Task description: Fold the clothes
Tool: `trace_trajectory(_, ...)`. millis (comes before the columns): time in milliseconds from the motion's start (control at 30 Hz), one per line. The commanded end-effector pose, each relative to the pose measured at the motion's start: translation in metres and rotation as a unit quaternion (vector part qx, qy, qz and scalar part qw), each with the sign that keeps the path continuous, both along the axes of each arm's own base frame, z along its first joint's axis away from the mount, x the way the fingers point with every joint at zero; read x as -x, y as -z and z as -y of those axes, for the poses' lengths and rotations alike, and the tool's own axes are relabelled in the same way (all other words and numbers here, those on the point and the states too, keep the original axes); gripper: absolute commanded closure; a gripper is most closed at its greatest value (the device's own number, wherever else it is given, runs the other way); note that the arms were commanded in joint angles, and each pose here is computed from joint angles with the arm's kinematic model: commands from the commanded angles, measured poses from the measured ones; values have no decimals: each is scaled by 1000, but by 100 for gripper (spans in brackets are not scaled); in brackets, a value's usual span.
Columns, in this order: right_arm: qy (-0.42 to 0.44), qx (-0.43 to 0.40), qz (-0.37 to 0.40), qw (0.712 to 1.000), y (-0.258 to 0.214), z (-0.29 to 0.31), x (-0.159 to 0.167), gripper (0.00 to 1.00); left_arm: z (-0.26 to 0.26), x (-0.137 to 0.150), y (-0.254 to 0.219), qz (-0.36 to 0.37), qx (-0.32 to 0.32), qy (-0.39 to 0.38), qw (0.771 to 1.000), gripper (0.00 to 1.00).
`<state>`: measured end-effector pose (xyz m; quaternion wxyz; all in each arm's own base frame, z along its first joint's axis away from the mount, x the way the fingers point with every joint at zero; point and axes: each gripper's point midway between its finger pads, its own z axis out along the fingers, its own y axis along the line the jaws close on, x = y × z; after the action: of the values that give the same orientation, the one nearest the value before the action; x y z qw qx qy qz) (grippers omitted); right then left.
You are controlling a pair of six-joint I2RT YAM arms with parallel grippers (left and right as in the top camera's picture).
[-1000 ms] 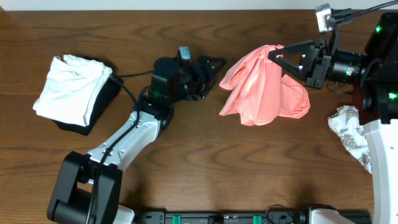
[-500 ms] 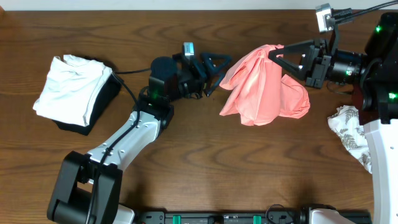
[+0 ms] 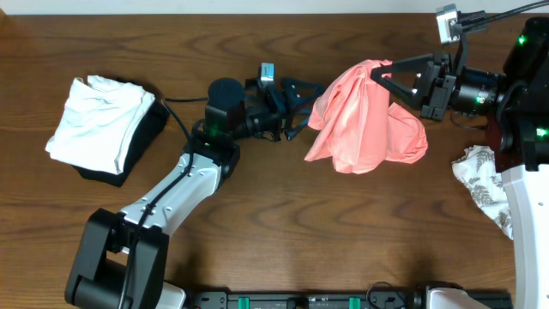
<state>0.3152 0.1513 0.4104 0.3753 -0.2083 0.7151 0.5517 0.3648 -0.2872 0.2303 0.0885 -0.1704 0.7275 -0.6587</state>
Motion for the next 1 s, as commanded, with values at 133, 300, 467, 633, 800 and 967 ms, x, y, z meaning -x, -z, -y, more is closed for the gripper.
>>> trace_trajectory(133,5,-1,22,1000,-16,3,5,99,2,4,-8,2,8,15,1000,43)
trace_trajectory(300,5,-1,22,1000,-16,3,5,99,4,7,-8,1,10,27,1000,48)
trace_trajectory(467,5,-1,22,1000,-16,3,5,99,5,12,-5,-10,8,40,999,41)
trace_trajectory(633,5,-1,22,1000,-16,3,5,99,-1,30,46,-144,-43,45,988,36)
trace_trajectory(800,5,-1,22,1000,-16,3,5,99,-3,35,57,-146,-59,48,986,36)
trace_trajectory(967,5,-1,21,1000,-16,3,5,99,1,25,34,-82,-36,48,995,36)
